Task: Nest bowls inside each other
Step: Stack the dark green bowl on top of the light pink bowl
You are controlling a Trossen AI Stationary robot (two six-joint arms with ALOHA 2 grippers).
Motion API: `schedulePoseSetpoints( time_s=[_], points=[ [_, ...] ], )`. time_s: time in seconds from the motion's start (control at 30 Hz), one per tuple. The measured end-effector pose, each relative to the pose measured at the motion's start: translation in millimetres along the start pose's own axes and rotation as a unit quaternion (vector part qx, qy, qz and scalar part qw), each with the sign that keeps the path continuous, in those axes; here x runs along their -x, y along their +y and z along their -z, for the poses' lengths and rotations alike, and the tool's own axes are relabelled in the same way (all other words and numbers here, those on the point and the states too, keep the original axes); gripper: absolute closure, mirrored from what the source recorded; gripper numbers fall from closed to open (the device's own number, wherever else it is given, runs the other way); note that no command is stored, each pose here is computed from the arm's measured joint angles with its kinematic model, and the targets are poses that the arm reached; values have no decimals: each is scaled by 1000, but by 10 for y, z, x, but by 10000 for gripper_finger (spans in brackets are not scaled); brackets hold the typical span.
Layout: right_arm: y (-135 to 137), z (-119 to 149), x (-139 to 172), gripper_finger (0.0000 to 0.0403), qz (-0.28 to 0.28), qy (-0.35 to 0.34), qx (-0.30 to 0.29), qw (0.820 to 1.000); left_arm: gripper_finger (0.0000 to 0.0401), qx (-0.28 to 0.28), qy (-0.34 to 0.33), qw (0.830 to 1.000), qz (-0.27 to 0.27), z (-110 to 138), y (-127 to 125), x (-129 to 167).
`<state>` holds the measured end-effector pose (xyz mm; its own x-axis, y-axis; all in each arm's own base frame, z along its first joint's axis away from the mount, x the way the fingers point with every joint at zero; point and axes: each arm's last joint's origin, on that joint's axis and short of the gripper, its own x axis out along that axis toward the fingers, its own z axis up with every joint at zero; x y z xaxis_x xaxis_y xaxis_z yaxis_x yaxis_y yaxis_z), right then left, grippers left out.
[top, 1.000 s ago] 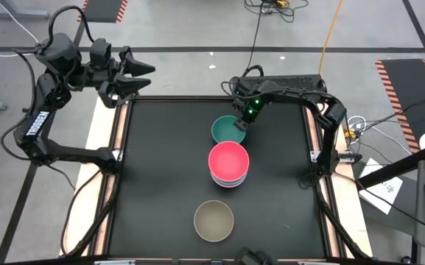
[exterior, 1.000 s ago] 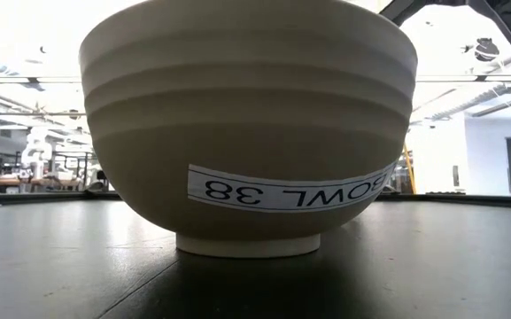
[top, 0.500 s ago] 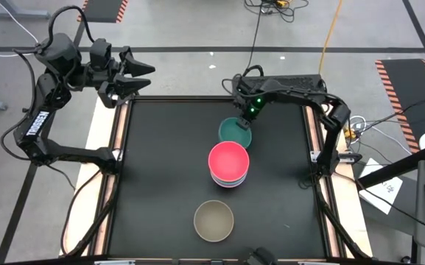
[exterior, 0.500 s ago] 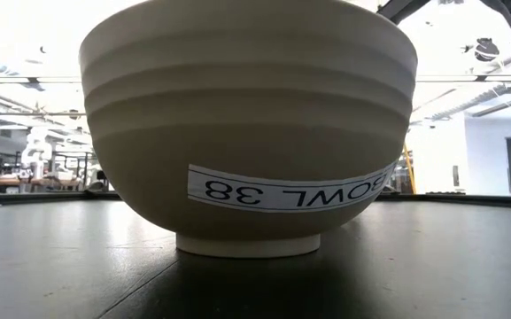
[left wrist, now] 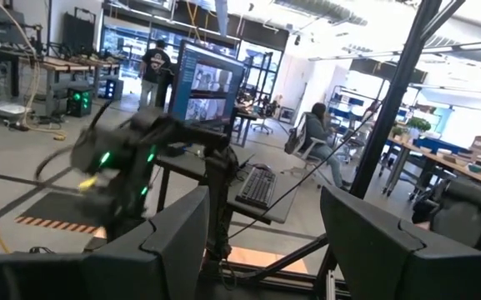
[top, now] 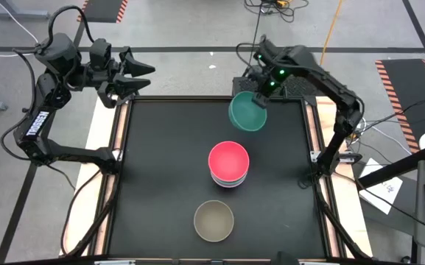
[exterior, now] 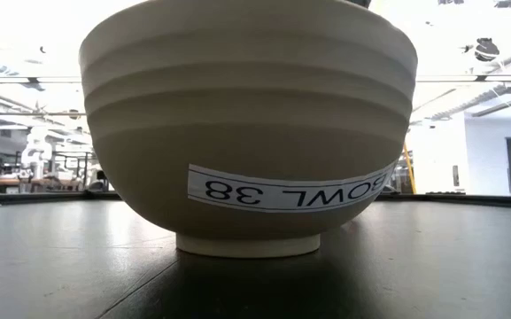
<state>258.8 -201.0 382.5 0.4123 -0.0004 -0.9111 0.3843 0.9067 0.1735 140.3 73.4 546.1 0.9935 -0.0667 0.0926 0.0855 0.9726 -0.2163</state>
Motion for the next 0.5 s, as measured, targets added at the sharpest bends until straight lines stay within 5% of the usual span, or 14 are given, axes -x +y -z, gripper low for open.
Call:
schedulePoseSetpoints(
  time_s=[0.2, 0.5],
  points=[
    [428, -9, 411, 402, -17, -18, 22, 999, 167, 0, 3, 1000, 9, 2, -5, 0],
    [970, -26, 244, 402, -89, 16, 7, 996, 167, -10, 6, 1000, 24, 12, -41, -23]
  ],
)
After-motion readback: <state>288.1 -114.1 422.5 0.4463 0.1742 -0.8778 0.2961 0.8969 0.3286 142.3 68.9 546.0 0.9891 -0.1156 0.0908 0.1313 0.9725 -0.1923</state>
